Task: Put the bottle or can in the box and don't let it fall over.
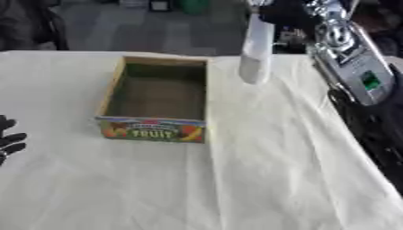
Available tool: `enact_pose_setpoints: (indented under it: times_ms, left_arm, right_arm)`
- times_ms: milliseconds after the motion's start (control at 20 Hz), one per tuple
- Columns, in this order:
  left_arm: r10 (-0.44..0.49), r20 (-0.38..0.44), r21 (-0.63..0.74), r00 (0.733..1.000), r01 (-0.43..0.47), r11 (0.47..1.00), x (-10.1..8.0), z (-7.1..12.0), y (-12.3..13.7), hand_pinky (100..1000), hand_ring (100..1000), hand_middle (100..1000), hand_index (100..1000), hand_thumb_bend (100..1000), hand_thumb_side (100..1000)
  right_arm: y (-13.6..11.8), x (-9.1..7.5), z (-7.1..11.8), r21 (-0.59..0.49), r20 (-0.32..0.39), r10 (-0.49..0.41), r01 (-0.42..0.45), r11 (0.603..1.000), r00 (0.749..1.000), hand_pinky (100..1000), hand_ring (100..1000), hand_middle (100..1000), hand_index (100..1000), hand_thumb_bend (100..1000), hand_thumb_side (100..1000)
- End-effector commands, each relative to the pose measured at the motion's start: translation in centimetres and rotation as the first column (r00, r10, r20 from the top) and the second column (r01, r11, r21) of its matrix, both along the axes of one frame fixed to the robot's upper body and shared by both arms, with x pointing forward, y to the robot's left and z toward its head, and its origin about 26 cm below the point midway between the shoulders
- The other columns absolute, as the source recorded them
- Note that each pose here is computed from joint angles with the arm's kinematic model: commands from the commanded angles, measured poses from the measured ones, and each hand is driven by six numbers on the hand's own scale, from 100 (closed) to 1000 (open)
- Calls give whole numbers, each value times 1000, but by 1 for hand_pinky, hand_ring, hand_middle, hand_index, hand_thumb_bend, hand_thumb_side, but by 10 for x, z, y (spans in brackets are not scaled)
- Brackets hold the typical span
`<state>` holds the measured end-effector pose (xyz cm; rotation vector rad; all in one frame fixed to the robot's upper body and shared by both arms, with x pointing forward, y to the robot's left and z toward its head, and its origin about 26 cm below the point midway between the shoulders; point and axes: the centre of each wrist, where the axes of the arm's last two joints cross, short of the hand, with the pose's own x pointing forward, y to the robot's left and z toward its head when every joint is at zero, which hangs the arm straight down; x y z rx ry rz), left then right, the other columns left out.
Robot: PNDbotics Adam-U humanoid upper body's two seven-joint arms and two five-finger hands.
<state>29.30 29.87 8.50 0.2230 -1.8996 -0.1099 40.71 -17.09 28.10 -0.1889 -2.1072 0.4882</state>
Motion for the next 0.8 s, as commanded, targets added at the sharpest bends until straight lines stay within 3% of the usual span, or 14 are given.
enact_pose_setpoints:
  times_ms: [50,400,800]
  left_arm:
    - [-34,41,8,999,33,999,4,13,-4,763,737,797,886,387,811]
    - [-79,69,4,994,79,997,10,21,-14,763,737,797,886,388,810]
    - [-96,76,-3,992,97,995,12,23,-18,763,737,797,886,390,810]
  right_arm:
    - [10,9,8,-16,30,27,-27,1000,999,650,453,374,618,190,100]
    - [31,30,2,-23,33,45,-44,999,998,665,463,379,625,185,100]
    - [36,52,-39,26,-62,105,-103,994,993,715,518,436,685,148,100]
